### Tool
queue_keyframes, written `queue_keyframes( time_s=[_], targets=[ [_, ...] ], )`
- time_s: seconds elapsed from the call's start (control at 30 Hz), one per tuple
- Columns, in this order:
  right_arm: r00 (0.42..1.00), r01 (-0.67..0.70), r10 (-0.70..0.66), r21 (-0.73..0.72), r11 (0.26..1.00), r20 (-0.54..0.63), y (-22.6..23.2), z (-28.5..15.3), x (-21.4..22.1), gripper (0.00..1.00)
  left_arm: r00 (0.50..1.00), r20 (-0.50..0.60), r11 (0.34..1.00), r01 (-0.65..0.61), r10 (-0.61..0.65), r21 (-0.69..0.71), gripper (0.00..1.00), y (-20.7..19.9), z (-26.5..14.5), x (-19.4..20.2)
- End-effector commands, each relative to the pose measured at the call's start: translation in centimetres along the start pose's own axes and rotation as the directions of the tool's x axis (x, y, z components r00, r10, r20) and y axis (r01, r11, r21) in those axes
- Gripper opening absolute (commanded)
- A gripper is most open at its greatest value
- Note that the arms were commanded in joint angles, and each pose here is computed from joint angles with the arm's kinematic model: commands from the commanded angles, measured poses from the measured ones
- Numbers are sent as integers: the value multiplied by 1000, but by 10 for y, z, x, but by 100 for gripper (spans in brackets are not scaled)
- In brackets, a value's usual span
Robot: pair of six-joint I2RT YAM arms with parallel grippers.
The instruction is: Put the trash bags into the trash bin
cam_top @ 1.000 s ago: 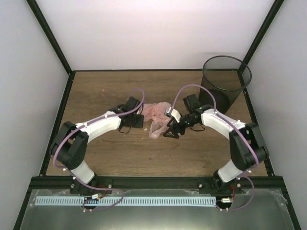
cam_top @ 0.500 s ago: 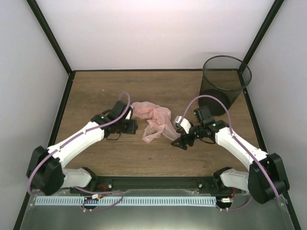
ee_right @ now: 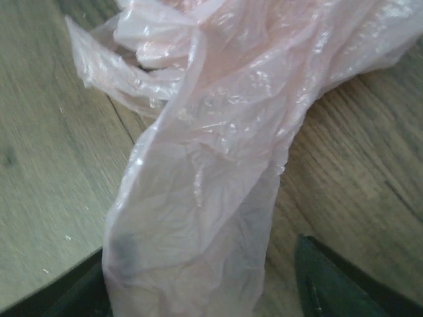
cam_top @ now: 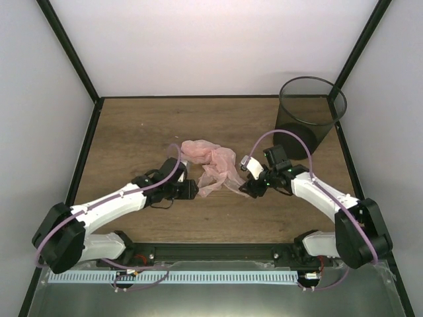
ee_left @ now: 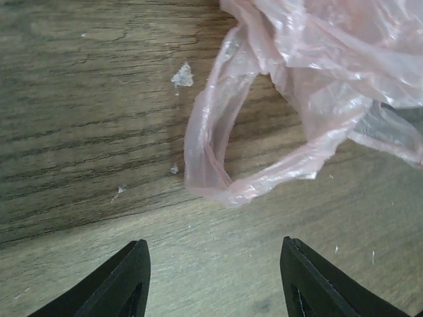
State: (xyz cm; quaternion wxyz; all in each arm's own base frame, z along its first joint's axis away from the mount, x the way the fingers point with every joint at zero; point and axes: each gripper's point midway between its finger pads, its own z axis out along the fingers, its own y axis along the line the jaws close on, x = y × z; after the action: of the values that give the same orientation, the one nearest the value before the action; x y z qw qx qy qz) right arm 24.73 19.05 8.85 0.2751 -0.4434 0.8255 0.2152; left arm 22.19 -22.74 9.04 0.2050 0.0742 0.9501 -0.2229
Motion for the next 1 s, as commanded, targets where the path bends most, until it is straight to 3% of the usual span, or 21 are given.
queue_keyframes(
  time_s=[0.0,0.07,0.17,0.33,0.47,0.67,0.83,0.97],
  targets=[
    [1000,-10,11,42,999,-17,-12,5,2,53,975,86,975,195,-204,102,57,-10,9,-19],
    [999,-18,18,10,1000,-29,-8,8,3,29,968,74,961,228,-241,156,57,-17,15,-20],
    [999,-23,23,-6,1000,-43,-7,11,7,15,960,55,951,263,-275,160,57,-16,28,-22],
    [999,-17,17,-13,1000,-36,-5,10,6,11,958,0,946,284,-288,154,57,-21,49,-27],
    [999,-18,17,-46,999,-34,1,11,6,8,951,-25,941,307,-307,139,49,-20,61,-25],
    [999,-19,15,-124,992,-36,13,13,7,5,932,9,928,360,-362,95,44,-5,66,-26],
    [999,-25,19,-127,992,-48,13,15,10,4,916,71,919,394,-394,20,55,20,63,-28],
    [999,-24,18,-132,991,-49,14,16,10,4,928,78,931,361,-365,62,55,18,67,-31]
  ],
)
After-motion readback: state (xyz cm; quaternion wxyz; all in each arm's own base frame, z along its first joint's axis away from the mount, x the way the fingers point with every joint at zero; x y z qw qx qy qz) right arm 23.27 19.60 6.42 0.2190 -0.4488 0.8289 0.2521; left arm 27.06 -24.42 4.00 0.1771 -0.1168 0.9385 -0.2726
